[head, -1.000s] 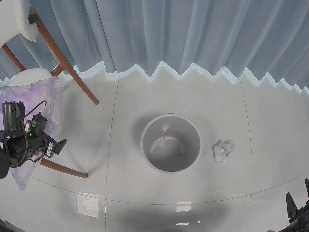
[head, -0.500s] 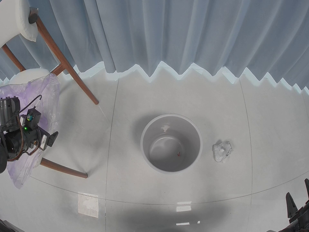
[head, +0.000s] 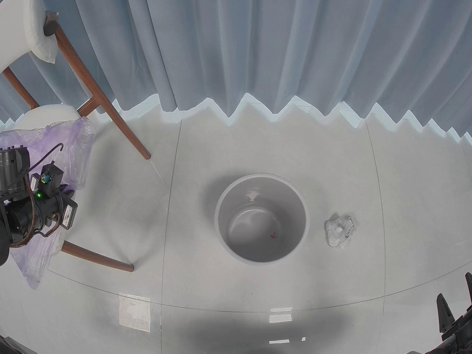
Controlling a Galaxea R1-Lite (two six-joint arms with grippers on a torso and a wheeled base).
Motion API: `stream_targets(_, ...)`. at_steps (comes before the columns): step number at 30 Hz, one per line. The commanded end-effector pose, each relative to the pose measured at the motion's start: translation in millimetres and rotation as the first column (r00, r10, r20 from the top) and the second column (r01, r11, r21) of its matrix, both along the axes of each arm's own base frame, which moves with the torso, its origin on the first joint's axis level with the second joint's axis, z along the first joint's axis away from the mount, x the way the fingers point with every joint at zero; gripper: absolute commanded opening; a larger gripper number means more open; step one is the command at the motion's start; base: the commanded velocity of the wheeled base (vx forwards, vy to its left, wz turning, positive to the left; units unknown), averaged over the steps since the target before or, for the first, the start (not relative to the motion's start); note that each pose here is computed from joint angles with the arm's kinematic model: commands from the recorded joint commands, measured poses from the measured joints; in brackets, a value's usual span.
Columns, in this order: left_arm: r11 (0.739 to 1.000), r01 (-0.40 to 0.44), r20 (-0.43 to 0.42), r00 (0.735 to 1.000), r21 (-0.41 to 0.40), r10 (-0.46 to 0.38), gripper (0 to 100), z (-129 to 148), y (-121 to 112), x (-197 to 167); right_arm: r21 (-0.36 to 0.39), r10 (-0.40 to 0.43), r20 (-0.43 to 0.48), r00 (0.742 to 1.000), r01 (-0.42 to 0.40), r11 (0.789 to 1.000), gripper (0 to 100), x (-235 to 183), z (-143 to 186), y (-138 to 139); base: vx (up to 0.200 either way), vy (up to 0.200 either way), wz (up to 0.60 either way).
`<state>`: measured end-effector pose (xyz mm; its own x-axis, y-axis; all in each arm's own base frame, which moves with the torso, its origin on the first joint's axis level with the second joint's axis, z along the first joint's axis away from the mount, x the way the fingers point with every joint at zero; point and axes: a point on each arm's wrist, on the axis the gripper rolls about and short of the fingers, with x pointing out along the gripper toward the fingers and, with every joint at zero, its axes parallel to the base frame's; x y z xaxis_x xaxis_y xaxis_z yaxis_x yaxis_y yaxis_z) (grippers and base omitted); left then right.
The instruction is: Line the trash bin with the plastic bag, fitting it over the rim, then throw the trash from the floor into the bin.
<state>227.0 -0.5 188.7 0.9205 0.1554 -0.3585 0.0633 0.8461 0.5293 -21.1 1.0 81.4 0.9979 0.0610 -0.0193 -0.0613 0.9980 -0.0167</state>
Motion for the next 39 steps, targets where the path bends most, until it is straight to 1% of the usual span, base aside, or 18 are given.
stream_targets(1, 1.0, 0.007, 0.034, 0.999, -0.003, -0.007, 0, 7, -1, -7, -0.001, 0.002, -0.019, 1.0, -0.002, 1.0, 100, 1, -5, 0, 0.0, 0.0, 0.0)
stream_targets(4, 1.0, 0.011, 0.054, 0.998, -0.005, -0.011, 0, 12, -1, -10, -0.001, 0.0, -0.019, 1.0, 0.0, 1.0, 100, 1, -5, 0, 0.0, 0.0, 0.0)
stream_targets(10, 0.985, 0.139, 0.156, 0.98, -0.1, -0.123, 0, 31, -11, -33, -0.001, 0.002, -0.019, 1.0, -0.002, 1.0, 100, 1, -5, 0, 0.0, 0.0, 0.0)
stream_targets(12, 0.955, 0.231, 0.213, 0.958, -0.186, -0.191, 0, 41, -15, -40, -0.001, 0.0, -0.019, 1.0, 0.0, 1.0, 100, 1, -5, 0, 0.0, 0.0, 0.0)
stream_targets(13, 0.955, 0.231, 0.213, 0.958, -0.186, -0.191, 0, 41, -15, -40, -0.001, 0.0, -0.019, 1.0, 0.0, 1.0, 100, 1, -5, 0, 0.0, 0.0, 0.0)
stream_targets(14, 0.919, 0.303, 0.248, 0.938, -0.253, -0.241, 0, 47, -18, -46, 0.001, 0.0, -0.018, 1.0, 0.0, 1.0, 100, 1, -5, 0, 0.0, 0.0, 0.0)
stream_targets(19, 0.857, 0.383, 0.33, 0.904, -0.343, -0.272, 0, 65, -22, -55, 0.001, 0.0, -0.008, 1.0, 0.0, 1.0, 100, 1, -5, 0, 0.0, 0.0, 0.0)
stream_targets(22, 0.719, 0.533, 0.424, 0.833, -0.445, -0.355, 0, 98, -42, -55, 0.001, 0.0, -0.008, 1.0, 0.0, 1.0, 100, 1, -5, 0, 0.0, 0.0, 0.0)
stream_targets(23, 0.702, 0.548, 0.432, 0.825, -0.455, -0.364, 0, 101, -45, -55, 0.001, 0.0, -0.008, 1.0, 0.0, 1.0, 100, 1, -5, 0, 0.0, 0.0, 0.0)
stream_targets(24, 0.633, 0.6, 0.453, 0.795, -0.49, -0.403, 0, 112, -56, -52, 0.002, 0.0, -0.007, 1.0, 0.0, 1.0, 100, 0, -5, 0, 0.0, 0.0, 0.0)
stream_targets(25, 0.59, 0.631, 0.468, 0.773, -0.504, -0.428, 0, 119, -66, -48, 0.002, 0.0, -0.005, 1.0, 0.0, 1.0, 100, 0, -5, 0, 0.0, 0.0, 0.0)
stream_targets(26, 0.59, 0.631, 0.468, 0.773, -0.504, -0.428, 0, 119, -66, -48, 0.002, 0.0, -0.005, 1.0, 0.0, 1.0, 100, 0, -5, 0, 0.0, 0.0, 0.0)
stream_targets(27, 0.527, 0.683, 0.505, 0.73, -0.506, -0.461, 0, 131, -80, -44, 0.002, -0.001, -0.001, 1.0, 0.001, 1.0, 100, 0, -5, 0, 0.0, 0.0, 0.0)
stream_targets(28, 0.488, 0.713, 0.524, 0.701, -0.503, -0.484, 0, 137, -90, -42, 0.002, -0.003, 0.004, 1.0, 0.003, 1.0, 100, 0, -5, 0, 0.0, 0.0, 0.0)
stream_targets(33, 0.333, 0.783, 0.546, 0.61, -0.525, -0.574, 0, 144, -138, -33, 0.004, -0.006, 0.021, 1.0, 0.006, 1.0, 100, -2, -6, 0, 0.0, 0.0, 0.0)
stream_targets(34, 0.323, 0.787, 0.547, 0.604, -0.525, -0.58, 0, 145, -141, -32, 0.004, -0.006, 0.021, 1.0, 0.006, 1.0, 100, -2, -6, 0, 0.0, 0.0, 0.0)
stream_targets(35, 0.283, 0.799, 0.547, 0.577, -0.531, -0.607, 0, 145, -157, -30, 0.004, -0.006, 0.021, 1.0, 0.006, 1.0, 100, -2, -6, 0, 0.0, 0.0, 0.0)
stream_targets(39, 0.202, 0.815, 0.544, 0.524, -0.542, -0.655, 0, 145, -190, -29, 0.004, -0.007, 0.021, 1.0, 0.007, 1.0, 100, -2, -6, 0, 0.0, 0.0, 0.0)
